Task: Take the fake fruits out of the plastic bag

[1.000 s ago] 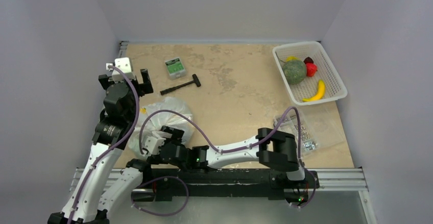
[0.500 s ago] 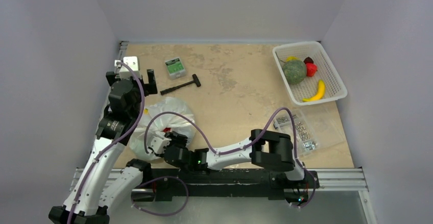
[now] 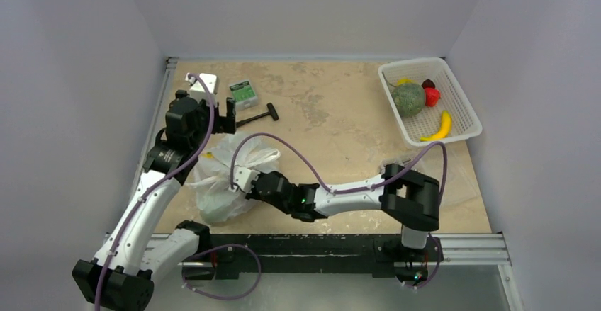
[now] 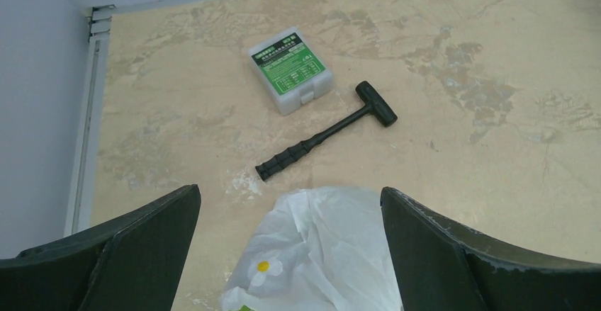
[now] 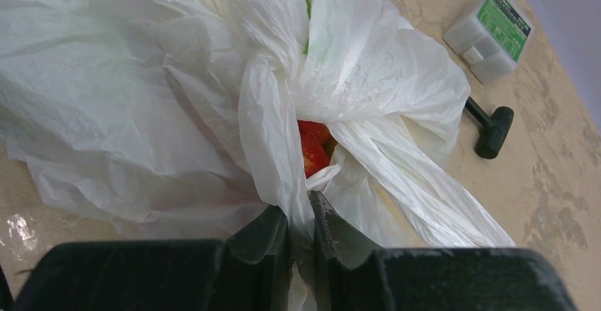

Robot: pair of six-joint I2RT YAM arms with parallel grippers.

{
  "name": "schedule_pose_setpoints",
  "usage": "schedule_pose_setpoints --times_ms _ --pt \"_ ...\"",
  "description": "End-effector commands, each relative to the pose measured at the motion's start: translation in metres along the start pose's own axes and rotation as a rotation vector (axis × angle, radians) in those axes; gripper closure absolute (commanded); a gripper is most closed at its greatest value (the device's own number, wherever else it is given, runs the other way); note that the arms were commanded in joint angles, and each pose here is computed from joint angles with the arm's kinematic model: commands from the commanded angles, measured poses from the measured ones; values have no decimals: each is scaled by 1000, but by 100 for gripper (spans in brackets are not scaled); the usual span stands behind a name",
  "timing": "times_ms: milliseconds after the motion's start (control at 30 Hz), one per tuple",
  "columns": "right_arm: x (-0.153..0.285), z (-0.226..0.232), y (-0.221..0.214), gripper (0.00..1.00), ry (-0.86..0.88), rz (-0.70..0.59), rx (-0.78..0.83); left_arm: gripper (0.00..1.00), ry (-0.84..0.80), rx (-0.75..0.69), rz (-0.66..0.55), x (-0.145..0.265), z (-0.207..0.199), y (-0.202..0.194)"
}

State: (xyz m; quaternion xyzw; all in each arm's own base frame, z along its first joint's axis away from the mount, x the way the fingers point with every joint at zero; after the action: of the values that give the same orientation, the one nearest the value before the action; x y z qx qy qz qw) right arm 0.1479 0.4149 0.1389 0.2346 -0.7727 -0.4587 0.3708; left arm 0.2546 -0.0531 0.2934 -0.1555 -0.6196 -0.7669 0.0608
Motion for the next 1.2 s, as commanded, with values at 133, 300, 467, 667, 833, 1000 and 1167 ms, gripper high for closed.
schedule_pose_setpoints --times_ms 133,300,467,667,833,1000,1167 --pt "5 -69 7 88 92 -22 -137 0 -72 25 32 -8 -8 17" --pt "7 -105 9 74 0 -29 -235 0 -160 15 61 -15 -18 15" --pt "12 -120 20 54 -127 -4 -361 0 -189 7 96 -17 -23 12" --pt "25 -117 32 36 -142 70 -553 0 -226 -5 138 -18 -27 12" --pt "48 -99 44 23 -123 61 -728 1 -200 -6 129 -15 -23 15" --pt "71 -40 61 18 -37 14 -794 1 -163 -14 112 -12 -19 16" --pt "70 20 74 33 242 -24 -789 1 -160 -13 112 -11 -18 16"
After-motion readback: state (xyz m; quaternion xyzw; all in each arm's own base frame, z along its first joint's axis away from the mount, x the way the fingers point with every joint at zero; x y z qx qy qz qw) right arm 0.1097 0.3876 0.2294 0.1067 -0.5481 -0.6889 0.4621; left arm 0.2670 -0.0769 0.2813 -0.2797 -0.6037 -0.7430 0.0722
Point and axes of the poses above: each gripper's point midway between its finger pads, its own x axis back along the fingers, its own z axis along the line the jaws close on, y = z × x, the point moved 7 cm from there along x, back along the fingers, and after that the axes turned 8 degrees about -x, right-handed, at the moved point
